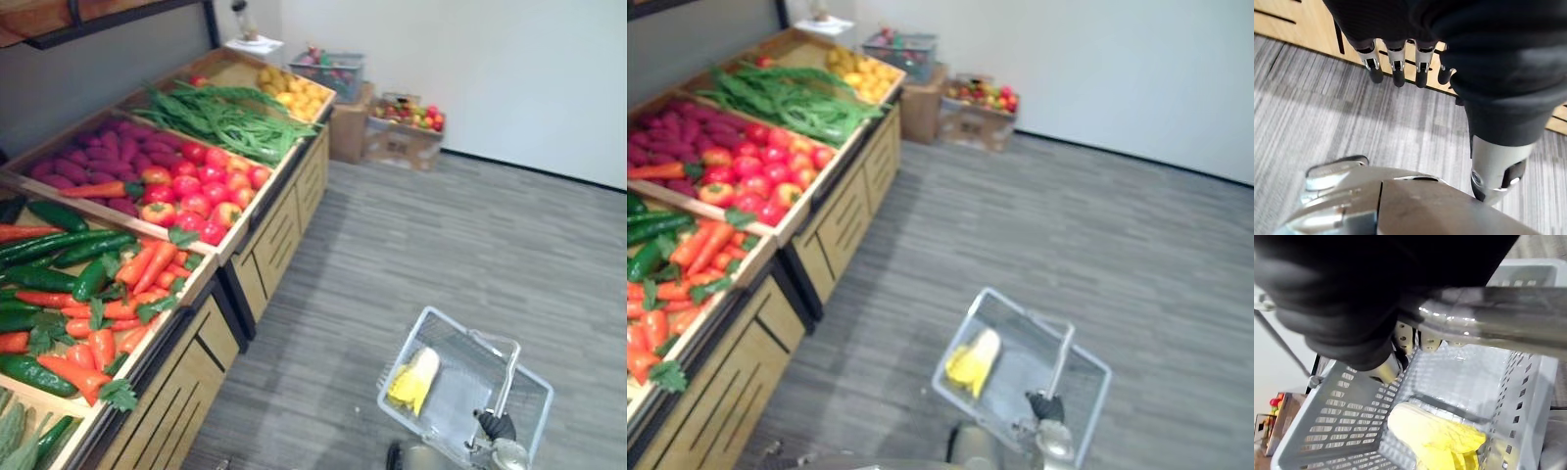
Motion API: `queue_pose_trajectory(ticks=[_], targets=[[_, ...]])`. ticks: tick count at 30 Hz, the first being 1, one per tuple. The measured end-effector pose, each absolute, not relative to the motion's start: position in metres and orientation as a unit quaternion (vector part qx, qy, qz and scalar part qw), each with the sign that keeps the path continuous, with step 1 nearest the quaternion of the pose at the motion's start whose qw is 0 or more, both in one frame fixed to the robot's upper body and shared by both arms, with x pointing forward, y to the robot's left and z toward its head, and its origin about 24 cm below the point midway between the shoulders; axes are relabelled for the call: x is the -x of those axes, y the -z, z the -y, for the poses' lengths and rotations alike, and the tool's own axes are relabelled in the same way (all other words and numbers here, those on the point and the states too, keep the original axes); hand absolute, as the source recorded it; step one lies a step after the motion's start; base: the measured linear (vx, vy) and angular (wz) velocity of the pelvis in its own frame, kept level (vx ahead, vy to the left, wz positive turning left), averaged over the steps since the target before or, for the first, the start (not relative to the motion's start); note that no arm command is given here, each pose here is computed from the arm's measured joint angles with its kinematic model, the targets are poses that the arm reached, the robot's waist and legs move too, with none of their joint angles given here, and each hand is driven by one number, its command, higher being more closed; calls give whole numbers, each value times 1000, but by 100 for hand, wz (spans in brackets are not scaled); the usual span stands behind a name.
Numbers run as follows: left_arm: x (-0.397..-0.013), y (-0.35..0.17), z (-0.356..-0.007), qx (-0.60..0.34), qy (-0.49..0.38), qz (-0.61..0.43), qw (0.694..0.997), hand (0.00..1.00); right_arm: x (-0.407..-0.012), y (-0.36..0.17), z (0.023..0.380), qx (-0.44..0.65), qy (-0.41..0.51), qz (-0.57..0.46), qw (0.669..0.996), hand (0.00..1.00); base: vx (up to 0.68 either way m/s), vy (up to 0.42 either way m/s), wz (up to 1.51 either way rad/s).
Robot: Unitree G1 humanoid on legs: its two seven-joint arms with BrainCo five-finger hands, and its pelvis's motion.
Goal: Pick vegetable in the basket
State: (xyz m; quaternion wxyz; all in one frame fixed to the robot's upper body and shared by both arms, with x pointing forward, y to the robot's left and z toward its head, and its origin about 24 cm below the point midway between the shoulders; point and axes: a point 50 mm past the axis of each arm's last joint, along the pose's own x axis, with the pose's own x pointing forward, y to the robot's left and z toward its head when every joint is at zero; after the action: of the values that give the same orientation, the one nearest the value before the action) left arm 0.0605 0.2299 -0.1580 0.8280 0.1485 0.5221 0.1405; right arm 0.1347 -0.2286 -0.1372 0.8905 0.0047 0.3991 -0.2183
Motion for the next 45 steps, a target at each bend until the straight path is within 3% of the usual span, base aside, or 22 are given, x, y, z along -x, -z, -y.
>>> queue_pose_trajectory(ticks=[10, 20, 31, 36, 40, 45], targets=[[-65, 159, -216, -108, -155, -515, 836, 0, -109, 141, 251, -12, 268, -426, 864, 100, 466, -361, 91], [-73, 156, -228, -115, -181, -505, 836, 0, -71, 154, 248, -29, 297, -480, 825, 100, 210, 94, 128], [-51, 162, -232, -146, -145, -552, 808, 0, -108, 152, 231, -38, 257, -458, 850, 100, 114, 91, 9], [-64, 157, -243, -164, -147, -532, 817, 0, -114, 151, 227, -41, 246, -451, 857, 100, 113, 41, 35], [-71, 156, -243, -150, -163, -525, 822, 0, -103, 153, 234, -69, 284, -458, 839, 100, 147, -106, 48], [-67, 158, -238, -106, -199, -530, 818, 0, -75, 160, 244, -136, 363, -478, 788, 100, 196, -293, 44]])
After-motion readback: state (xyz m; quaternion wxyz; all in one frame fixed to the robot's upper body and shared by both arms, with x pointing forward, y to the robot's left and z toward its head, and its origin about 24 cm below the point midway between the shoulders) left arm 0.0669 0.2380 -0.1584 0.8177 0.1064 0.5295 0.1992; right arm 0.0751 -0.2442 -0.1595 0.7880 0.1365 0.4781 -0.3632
